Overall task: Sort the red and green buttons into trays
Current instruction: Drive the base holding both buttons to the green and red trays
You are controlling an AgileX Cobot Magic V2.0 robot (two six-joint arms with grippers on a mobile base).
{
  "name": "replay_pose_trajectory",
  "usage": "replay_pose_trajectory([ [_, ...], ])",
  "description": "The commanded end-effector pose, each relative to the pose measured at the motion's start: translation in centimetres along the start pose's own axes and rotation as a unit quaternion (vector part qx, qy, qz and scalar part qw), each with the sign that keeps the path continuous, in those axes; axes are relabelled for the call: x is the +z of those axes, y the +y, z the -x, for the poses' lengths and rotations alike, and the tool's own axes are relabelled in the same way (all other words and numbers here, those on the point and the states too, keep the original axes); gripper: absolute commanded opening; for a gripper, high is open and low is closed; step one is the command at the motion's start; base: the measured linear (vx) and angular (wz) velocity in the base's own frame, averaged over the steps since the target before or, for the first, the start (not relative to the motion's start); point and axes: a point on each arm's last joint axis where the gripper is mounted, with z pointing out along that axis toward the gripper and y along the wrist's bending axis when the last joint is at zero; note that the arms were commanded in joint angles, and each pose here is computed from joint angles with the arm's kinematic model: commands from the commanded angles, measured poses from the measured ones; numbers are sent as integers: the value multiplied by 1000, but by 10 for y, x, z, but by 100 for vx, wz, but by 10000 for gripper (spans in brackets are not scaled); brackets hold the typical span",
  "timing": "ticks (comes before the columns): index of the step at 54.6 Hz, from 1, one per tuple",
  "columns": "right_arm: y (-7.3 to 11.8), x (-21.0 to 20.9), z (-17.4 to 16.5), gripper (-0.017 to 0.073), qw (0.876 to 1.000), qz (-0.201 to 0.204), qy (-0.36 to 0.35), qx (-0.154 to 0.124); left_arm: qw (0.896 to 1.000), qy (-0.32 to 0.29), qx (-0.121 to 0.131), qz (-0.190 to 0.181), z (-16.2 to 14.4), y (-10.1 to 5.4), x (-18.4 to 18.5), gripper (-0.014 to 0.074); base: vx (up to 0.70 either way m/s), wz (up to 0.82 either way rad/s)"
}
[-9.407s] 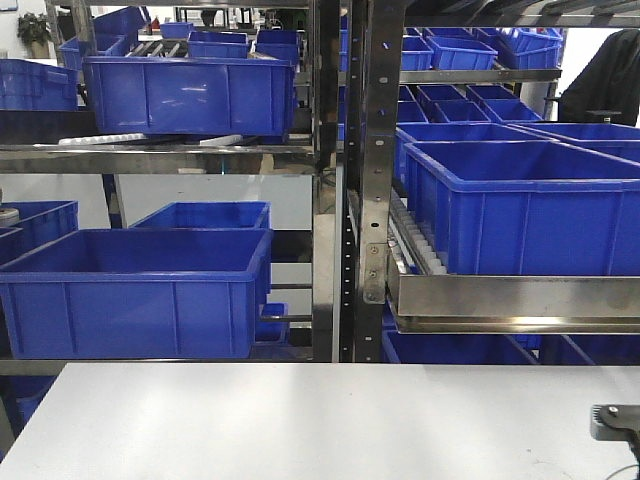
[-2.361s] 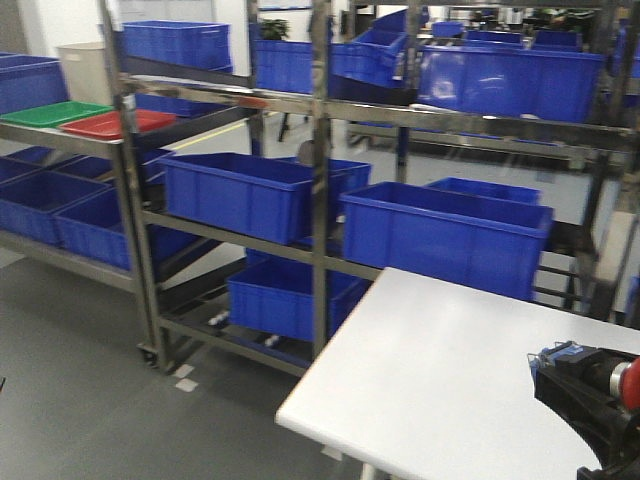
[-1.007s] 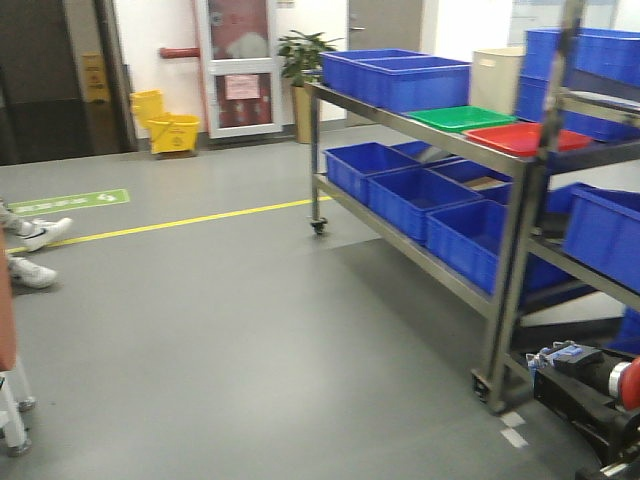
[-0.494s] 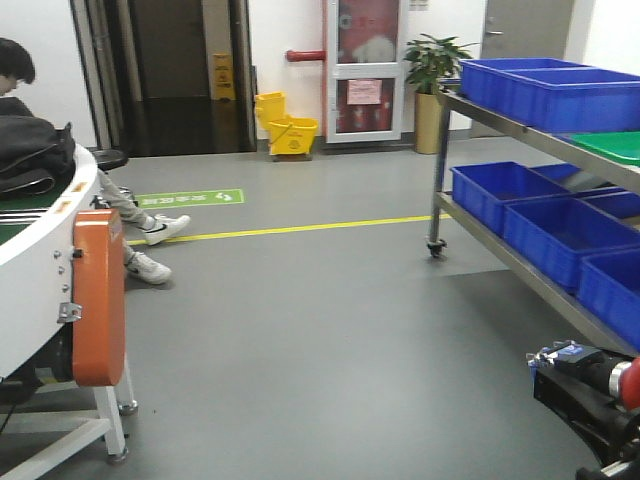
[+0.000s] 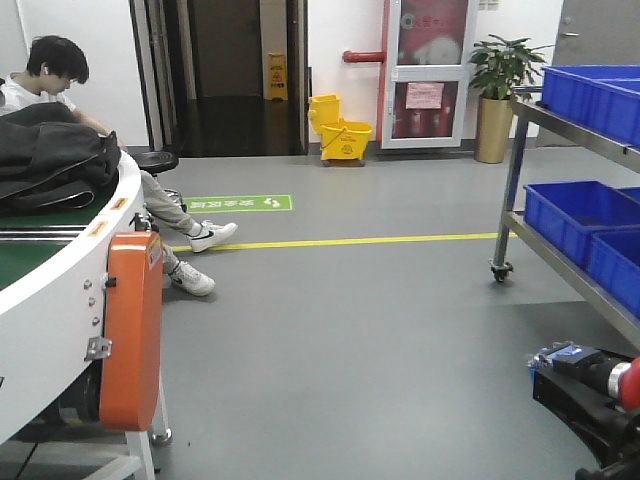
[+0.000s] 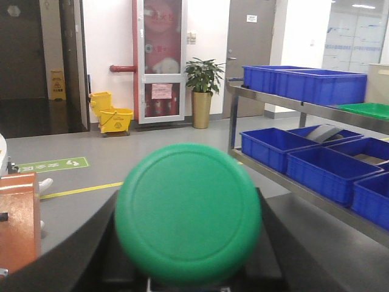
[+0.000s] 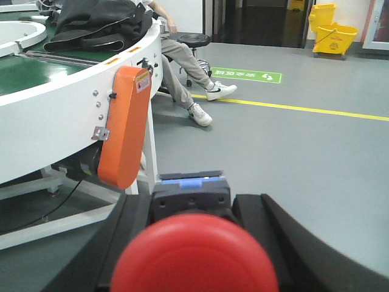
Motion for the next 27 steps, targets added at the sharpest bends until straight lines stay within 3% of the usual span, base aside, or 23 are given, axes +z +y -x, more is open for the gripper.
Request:
replay_pose_trajectory([
  [1, -1, -6, 19, -9, 998, -8, -66, -4, 1000, -21, -12, -16, 11, -4, -1, 21, 44, 10],
  [27, -1, -6, 19, -9, 998, -8, -66, -4, 1000, -21, -12, -15, 11, -4, -1, 21, 47, -2],
])
